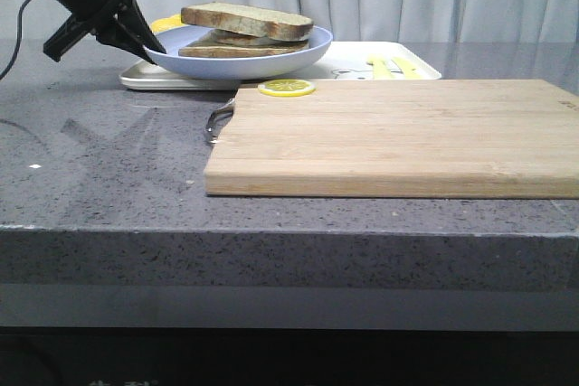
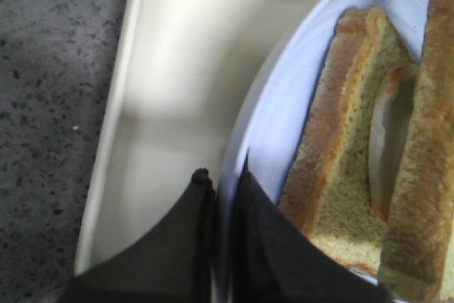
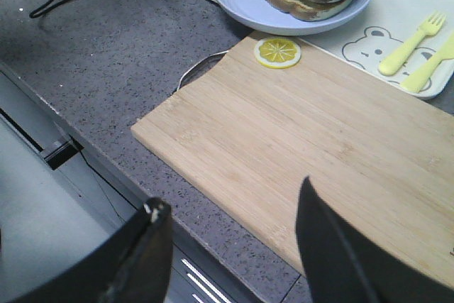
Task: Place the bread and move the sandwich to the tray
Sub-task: 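Slide the plate with the sandwich onto the white tray with the left gripper, then release the plate and raise the left gripper away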
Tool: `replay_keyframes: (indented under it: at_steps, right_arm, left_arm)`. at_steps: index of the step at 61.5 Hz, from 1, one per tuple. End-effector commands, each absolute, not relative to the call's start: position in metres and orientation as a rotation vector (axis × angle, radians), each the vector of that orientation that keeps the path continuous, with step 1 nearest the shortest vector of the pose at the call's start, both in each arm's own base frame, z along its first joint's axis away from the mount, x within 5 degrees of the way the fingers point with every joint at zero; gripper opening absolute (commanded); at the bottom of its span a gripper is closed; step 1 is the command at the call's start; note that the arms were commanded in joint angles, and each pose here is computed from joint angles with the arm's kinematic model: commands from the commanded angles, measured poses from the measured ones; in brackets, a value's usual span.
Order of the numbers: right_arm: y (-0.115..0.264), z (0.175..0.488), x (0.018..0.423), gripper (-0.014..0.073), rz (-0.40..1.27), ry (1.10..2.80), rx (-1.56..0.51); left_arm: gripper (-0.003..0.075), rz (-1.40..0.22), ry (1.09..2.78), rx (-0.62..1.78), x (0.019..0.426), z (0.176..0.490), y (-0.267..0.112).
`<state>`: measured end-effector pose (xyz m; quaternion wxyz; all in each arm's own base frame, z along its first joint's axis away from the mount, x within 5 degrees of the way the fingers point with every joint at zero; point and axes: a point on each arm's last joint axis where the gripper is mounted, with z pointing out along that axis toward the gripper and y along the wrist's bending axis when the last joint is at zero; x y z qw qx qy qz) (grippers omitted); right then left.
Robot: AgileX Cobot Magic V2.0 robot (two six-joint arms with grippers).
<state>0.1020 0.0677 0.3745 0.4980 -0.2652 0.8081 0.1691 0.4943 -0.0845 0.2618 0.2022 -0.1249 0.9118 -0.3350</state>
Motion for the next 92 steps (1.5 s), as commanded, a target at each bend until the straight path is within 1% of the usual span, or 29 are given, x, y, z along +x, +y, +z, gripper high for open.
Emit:
replay_keyframes:
  at_steps: [1, 15, 20, 28, 34, 38, 43, 48, 55, 63, 72, 83, 92]
  right_arm:
    - [0.067, 0.388, 0.103, 0.0417, 0.423, 1.873, -0.599]
    - [0.067, 0.388, 0.103, 0.0417, 0.423, 1.873, -0.599]
    - [0.067, 0.388, 0.103, 0.0417, 0.423, 1.873, -0.599]
    - [0.067, 0.388, 0.103, 0.0417, 0.423, 1.873, -0.599]
    - [0.067, 0.388, 0.103, 0.0417, 0.423, 1.873, -0.599]
    - [0.067, 0.388, 0.103, 0.0417, 0.423, 1.873, -0.599]
    - [0.067, 0.388, 0.103, 0.0417, 0.423, 1.873, -0.599]
    - [0.067, 0.388, 0.103, 0.0417, 0.423, 1.873, -0.599]
    - [0.067, 0.388, 0.103, 0.0417, 0.423, 1.873, -0.599]
    - [0.067, 0.388, 0.103, 0.0417, 0.423, 1.873, -0.599]
    - [0.067, 0.388, 0.103, 0.0417, 0.423, 1.873, -0.599]
    - [0.067, 0.388, 0.103, 0.0417, 0.423, 1.873, -0.599]
    - [0.067, 0.388, 0.103, 0.0417, 0.423, 1.873, -0.599]
  left_arm:
    - [-0.0020, -1.054, 2.359, -0.355, 0.486, 0.320, -0.091]
    - [-0.0018, -1.053, 2.358, -0.356, 0.486, 0.320, -0.091]
    - [0.0000, -1.054, 2.360, -0.355, 0.486, 0.320, -0.091]
    - [0.0108, -1.054, 2.360, -0.355, 0.486, 0.320, -0.091]
    - [0.0235, -1.053, 2.359, -0.353, 0.486, 0.320, -0.091]
    - [0.0333, -1.052, 2.359, -0.351, 0.486, 0.320, -0.091]
    - [0.0391, -1.052, 2.357, -0.344, 0.486, 0.322, -0.090]
    - [0.0398, -1.043, 2.350, -0.319, 0.484, 0.327, -0.087]
    - [0.0397, -0.998, 2.315, -0.218, 0.475, 0.346, -0.084]
    - [0.0397, -0.932, 2.257, -0.132, 0.457, 0.380, -0.081]
    - [0.0397, -0.819, 2.233, -0.019, 0.431, 0.412, -0.082]
    - [0.0397, -0.671, 2.174, 0.104, 0.387, 0.442, -0.102]
    - [0.0397, -0.574, 2.126, 0.210, 0.347, 0.447, -0.124]
